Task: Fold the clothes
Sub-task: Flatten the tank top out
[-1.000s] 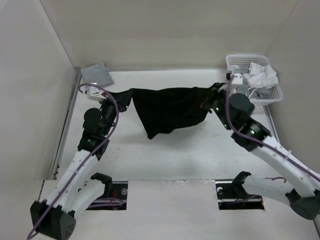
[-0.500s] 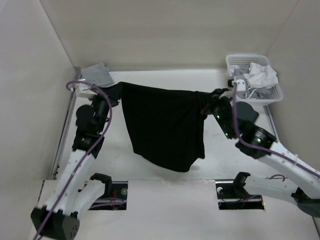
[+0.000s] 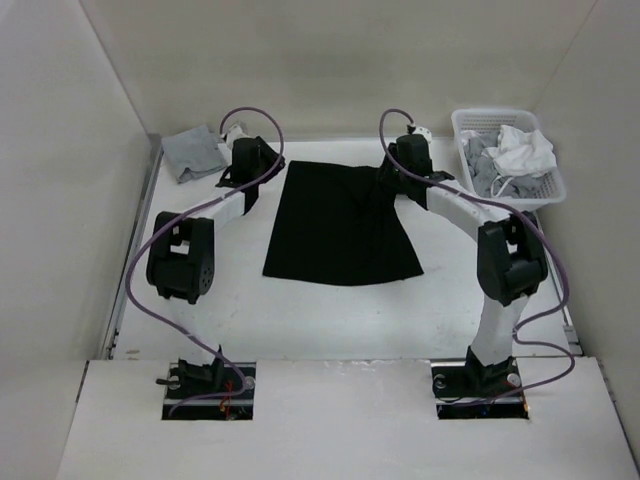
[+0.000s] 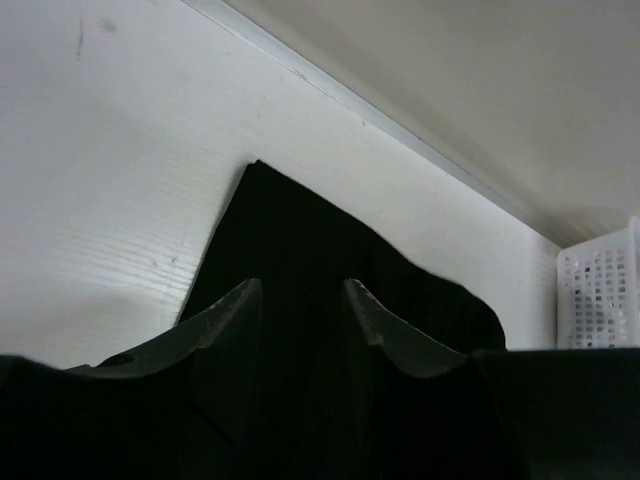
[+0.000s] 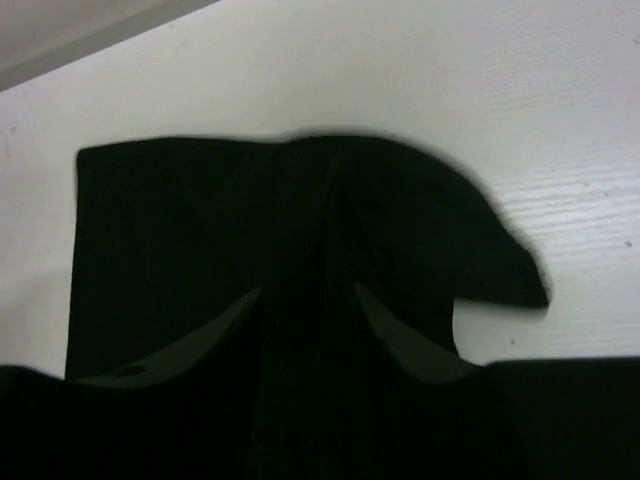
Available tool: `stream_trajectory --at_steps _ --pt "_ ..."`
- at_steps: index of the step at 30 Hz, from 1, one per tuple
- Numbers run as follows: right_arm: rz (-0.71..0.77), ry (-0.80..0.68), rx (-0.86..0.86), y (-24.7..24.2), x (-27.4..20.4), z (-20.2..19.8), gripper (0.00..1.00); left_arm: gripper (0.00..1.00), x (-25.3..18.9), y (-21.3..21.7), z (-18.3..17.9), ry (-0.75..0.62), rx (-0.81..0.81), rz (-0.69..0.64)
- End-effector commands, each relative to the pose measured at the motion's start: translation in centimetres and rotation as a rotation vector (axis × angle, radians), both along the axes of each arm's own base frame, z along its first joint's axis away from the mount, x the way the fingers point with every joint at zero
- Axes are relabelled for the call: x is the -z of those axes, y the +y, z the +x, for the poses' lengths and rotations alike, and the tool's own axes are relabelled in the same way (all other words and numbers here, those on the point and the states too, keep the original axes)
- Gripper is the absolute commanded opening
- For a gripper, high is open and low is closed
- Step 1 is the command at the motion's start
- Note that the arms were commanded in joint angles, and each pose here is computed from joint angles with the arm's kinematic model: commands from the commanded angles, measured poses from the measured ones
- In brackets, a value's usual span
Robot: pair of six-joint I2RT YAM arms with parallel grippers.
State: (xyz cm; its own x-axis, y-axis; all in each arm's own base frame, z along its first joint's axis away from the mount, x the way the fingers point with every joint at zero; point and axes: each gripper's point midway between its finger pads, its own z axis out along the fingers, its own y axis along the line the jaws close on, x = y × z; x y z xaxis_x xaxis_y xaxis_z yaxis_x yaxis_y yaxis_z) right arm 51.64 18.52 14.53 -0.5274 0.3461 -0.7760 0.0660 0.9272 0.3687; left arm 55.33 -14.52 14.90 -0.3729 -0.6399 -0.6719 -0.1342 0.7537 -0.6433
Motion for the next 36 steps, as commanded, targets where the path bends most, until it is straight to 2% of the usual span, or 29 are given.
stream_trajectory --at_steps 1,4,6,8,9,10,12,14,18,21,25,29,36 --pt "0.103 -0.183 -0.014 0.9 -8.8 -0.4 0.5 0.38 -7.2 1.8 -1.9 -0.16 -0.049 0.017" --pt "0.137 -0.165 0.01 0.6 -7.2 -3.5 0.48 0.33 -3.7 1.9 -6.5 -0.093 -0.064 0.023" --pt "0.173 -0.173 0.003 1.0 -6.2 -6.0 0.34 0.25 -0.5 1.9 -10.0 -0.027 -0.062 0.053" --pt "0.216 -0.178 -0.004 1.5 -5.4 -8.6 0.11 0.15 3.2 2.5 -13.9 0.064 -0.056 0.089" --pt "0.236 -0.176 -0.016 1.9 -5.0 -10.0 0.05 0.11 4.9 3.0 -15.8 0.115 -0.056 0.1" --pt "0.247 -0.177 -0.033 2.3 -4.7 -11.3 0.04 0.1 6.4 3.6 -17.6 0.163 -0.056 0.109" --pt "0.248 -0.177 -0.059 2.7 -4.2 -13.4 0.04 0.1 8.4 4.9 -20.6 0.227 -0.064 0.124" --pt "0.234 -0.165 -0.097 3.1 -3.4 -15.5 0.07 0.15 9.4 5.4 -23.1 0.268 -0.04 0.132" --pt "0.213 -0.142 -0.134 2.9 -1.9 -18.4 0.13 0.33 10.5 5.0 -26.3 0.35 0.02 0.149" --pt "0.204 -0.119 -0.144 2.5 -0.5 -19.9 0.15 0.42 10.5 4.5 -26.9 0.34 0.052 0.155" --pt "0.197 -0.081 -0.147 2.2 1.5 -21.1 0.15 0.42 10.6 3.9 -26.4 0.326 0.086 0.137" --pt "0.198 -0.063 -0.137 1.9 2.5 -21.7 0.16 0.3 11.2 3.6 -26.4 0.355 0.106 0.142" --pt "0.2 -0.063 -0.143 1.9 2.7 -21.8 0.17 0.29 12.1 4.1 -26.2 0.38 0.083 0.176"
